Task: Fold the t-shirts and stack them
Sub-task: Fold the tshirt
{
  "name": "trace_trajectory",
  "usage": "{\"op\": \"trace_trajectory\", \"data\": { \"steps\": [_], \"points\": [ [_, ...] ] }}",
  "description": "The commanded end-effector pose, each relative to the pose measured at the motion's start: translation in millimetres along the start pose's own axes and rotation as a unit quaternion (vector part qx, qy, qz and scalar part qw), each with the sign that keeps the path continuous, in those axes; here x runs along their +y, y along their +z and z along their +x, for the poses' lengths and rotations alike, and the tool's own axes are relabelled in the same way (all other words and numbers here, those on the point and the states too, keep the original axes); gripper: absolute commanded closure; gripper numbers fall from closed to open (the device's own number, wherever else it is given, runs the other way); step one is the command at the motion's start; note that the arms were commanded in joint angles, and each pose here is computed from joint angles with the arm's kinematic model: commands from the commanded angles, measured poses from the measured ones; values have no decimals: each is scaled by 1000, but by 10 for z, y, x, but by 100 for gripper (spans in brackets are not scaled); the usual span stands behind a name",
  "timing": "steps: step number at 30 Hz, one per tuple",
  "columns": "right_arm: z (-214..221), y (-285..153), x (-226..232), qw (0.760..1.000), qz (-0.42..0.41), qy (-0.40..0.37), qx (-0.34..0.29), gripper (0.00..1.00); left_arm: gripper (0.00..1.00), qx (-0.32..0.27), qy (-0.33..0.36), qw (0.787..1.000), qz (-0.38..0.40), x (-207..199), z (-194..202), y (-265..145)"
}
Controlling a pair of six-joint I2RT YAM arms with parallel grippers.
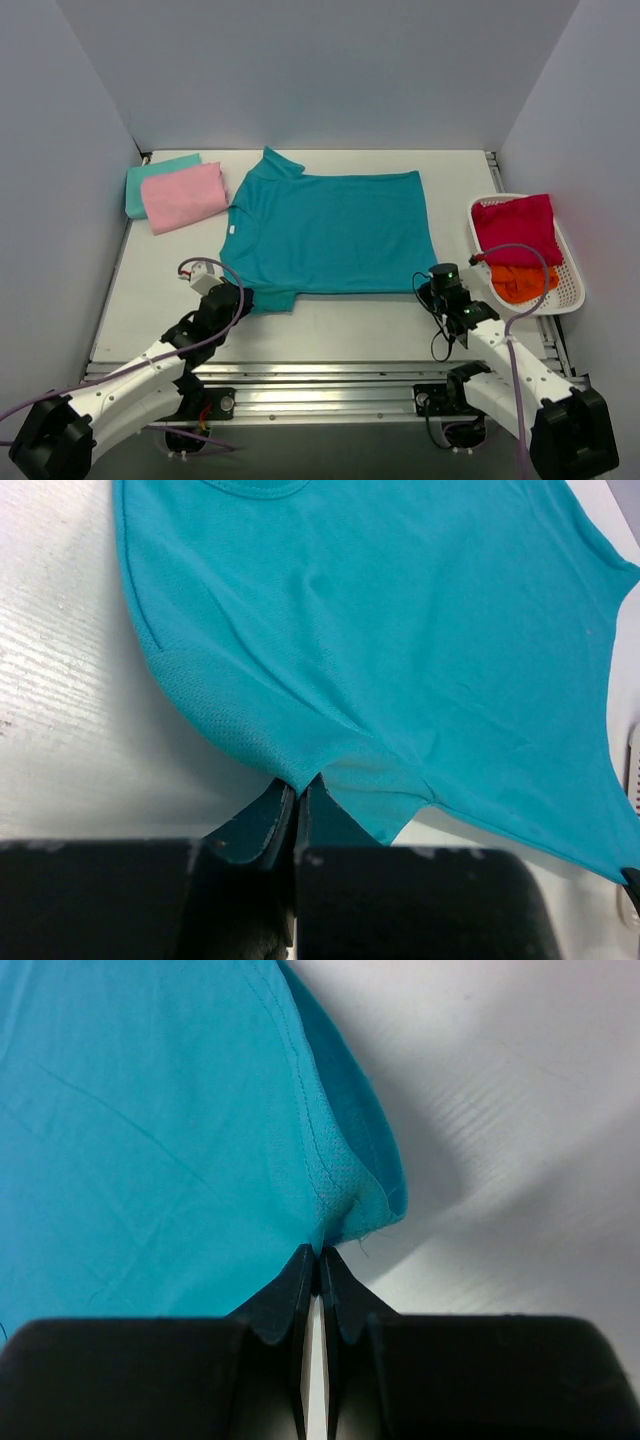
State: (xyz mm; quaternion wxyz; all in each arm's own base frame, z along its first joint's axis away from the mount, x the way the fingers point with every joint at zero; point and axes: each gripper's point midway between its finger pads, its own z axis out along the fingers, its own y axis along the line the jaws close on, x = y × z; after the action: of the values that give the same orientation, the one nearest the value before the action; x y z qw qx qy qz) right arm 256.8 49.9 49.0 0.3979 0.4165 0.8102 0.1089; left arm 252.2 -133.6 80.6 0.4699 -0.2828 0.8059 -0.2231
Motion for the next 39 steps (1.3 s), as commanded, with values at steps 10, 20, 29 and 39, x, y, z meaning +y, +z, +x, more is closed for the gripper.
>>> {"op": "trace_trajectory", "data": {
  "steps": [10,20,29,39],
  "points": [
    [-129,-180,-94,999,35,-29,-8,100,98,5,53,998,31,-571,-384,-129],
    [-340,-91,288,998,24,-55,-26,100,98,87,26,990,105,-1249,-400,124],
    [-498,78,534,996,35,-65,-45,100,98,86,17,992,90,-1303,-592,460],
    [-577,738,796,991,94,-74,-53,100,98,82,-8,995,51,-1097,-697,1210]
  ]
}}
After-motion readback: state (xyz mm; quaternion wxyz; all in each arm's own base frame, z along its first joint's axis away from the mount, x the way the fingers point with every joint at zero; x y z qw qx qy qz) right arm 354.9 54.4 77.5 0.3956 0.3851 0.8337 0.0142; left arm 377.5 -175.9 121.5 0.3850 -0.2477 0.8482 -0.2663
